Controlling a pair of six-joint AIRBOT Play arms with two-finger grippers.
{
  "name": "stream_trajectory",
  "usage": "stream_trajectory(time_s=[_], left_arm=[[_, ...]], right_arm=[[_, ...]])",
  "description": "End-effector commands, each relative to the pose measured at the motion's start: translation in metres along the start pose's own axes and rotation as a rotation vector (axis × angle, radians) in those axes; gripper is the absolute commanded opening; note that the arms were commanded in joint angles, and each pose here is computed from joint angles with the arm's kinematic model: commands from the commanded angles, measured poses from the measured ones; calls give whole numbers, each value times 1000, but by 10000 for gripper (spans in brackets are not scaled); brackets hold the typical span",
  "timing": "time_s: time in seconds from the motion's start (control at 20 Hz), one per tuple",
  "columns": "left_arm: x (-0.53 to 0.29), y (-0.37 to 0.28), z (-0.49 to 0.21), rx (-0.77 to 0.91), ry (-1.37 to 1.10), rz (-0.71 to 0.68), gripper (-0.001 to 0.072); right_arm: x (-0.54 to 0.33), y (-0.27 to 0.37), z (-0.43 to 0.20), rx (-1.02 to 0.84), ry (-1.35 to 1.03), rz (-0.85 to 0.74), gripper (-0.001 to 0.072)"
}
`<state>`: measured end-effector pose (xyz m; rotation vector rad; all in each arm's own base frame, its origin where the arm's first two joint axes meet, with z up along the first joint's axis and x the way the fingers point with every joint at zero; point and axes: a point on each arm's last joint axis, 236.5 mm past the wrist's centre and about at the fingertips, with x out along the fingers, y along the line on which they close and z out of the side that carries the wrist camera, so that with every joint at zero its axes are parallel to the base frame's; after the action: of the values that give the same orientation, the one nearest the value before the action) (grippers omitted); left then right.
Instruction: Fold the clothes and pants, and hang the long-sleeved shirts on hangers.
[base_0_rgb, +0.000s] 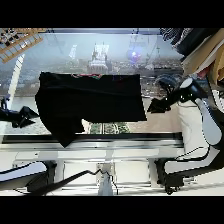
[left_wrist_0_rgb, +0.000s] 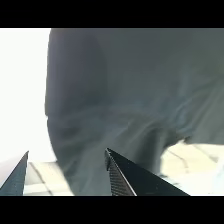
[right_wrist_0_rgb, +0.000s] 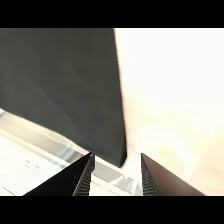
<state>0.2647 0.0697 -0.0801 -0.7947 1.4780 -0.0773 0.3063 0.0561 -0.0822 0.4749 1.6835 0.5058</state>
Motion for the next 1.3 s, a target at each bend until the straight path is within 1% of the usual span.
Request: stream_trajectory(time_s=[0.0,0.05,0.1,0.2,0.3,0.35,0.4,0.45,0.5,0.55,0.6,0.65,0.75,0.85,0.95,1.0,1.1,1.15,1.25], left_arm=[[22,7,-28,23,-2,25,523],[27,7,-32,25,9,27,550],[31,7,-33,28,9,33,553],[41,2,-35,39,6,22,552],[49,-10,-37,59,2,-17,539],[53,-14,-38,59,4,-24,457],[55,-16,-40,63,11,-30,256],[54,-18,-41,63,12,-34,47],[53,-20,-41,54,12,-44,11],[52,-21,-42,46,15,-58,11],[50,-24,-42,37,14,-74,11],[47,-26,-41,28,7,-89,11],[38,-37,-35,26,-11,-144,10],[19,-62,-22,35,-47,-249,9],[-16,-95,9,45,-145,-374,6],[-37,-110,28,61,-208,-413,5],[-78,-133,76,77,-358,-435,5],[-93,-141,101,80,-424,-419,5],[-104,-157,142,74,-489,-407,5]], right_arm=[[20,-7,-13,-14,-36,23,357],[22,-8,-9,-9,-51,22,357],[23,-9,-9,-7,-49,24,357],[25,-7,-9,-15,-47,35,357],[26,4,-5,-31,-70,85,348],[26,8,-3,-27,-81,104,343],[27,12,-5,-30,-71,116,288],[28,17,-10,-38,-46,126,268],[30,23,-17,-48,-14,141,262],[31,28,-23,-64,14,153,188],[32,31,-24,-70,22,155,45],[32,33,-24,-72,20,161,12],[28,40,-24,-81,13,171,11],[16,50,-19,-109,-22,175,11],[-8,70,2,-141,-123,196,11],[-21,81,19,-142,-189,210,10],[-47,84,67,-93,-356,162,8],[-58,80,90,-56,-431,130,7],[-70,73,128,16,-521,111,7]])
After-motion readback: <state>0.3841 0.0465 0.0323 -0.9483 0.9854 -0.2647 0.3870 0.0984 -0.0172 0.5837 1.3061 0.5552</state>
